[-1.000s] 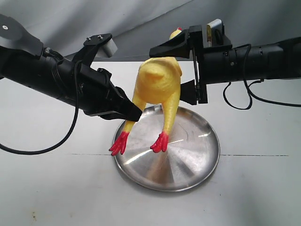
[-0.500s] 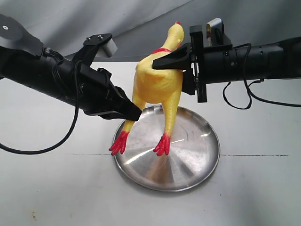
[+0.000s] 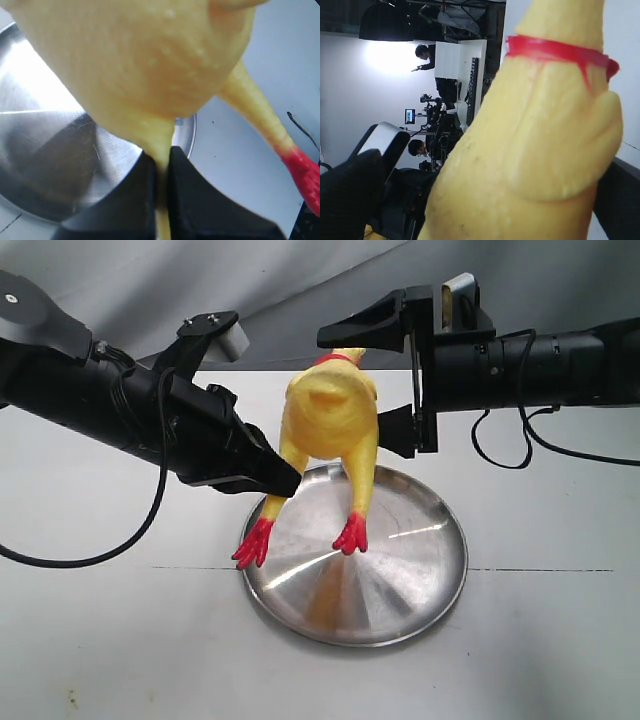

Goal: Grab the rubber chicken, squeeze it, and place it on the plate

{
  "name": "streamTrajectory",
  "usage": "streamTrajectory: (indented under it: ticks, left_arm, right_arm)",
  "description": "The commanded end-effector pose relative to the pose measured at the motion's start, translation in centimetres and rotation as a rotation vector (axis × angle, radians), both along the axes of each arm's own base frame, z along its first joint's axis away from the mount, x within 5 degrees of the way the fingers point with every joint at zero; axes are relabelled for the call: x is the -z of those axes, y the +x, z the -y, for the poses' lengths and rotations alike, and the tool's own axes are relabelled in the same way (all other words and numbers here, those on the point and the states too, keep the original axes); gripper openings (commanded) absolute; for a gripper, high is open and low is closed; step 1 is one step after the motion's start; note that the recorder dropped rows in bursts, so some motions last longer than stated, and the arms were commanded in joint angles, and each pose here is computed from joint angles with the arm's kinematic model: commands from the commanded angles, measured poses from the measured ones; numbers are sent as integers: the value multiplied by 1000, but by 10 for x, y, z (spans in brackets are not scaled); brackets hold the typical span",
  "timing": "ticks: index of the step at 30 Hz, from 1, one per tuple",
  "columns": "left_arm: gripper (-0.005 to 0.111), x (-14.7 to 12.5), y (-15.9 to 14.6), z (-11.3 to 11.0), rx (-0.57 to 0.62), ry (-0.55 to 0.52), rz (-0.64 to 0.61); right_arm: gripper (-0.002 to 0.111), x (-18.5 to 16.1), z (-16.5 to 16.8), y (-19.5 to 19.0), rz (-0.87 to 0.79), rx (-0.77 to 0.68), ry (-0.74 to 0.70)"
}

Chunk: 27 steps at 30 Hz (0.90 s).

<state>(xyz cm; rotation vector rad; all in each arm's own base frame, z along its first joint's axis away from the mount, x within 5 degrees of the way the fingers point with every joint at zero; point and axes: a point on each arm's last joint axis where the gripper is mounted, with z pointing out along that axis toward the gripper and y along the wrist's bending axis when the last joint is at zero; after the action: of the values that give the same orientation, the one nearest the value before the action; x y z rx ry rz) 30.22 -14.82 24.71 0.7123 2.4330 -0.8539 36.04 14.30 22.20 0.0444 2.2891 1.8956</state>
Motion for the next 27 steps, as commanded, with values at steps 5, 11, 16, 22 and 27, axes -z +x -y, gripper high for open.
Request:
streamTrajectory:
  ticks: [5,11,16,22,27]
  left_arm:
    - [0,-4,2,2,2,-9,23]
    - [0,-4,2,2,2,-9,23]
    - [0,-4,2,2,2,-9,23]
    - [0,-4,2,2,2,-9,23]
    - [0,-4,2,2,2,-9,23]
  right_arm:
    - [102,-1,1,1,15,3,6]
    - [36,-1,1,1,15,3,6]
    - [0,-1,1,1,22,2,5]
    - [0,-1,1,1,22,2,5]
    - [0,-2,1,2,20,12,18]
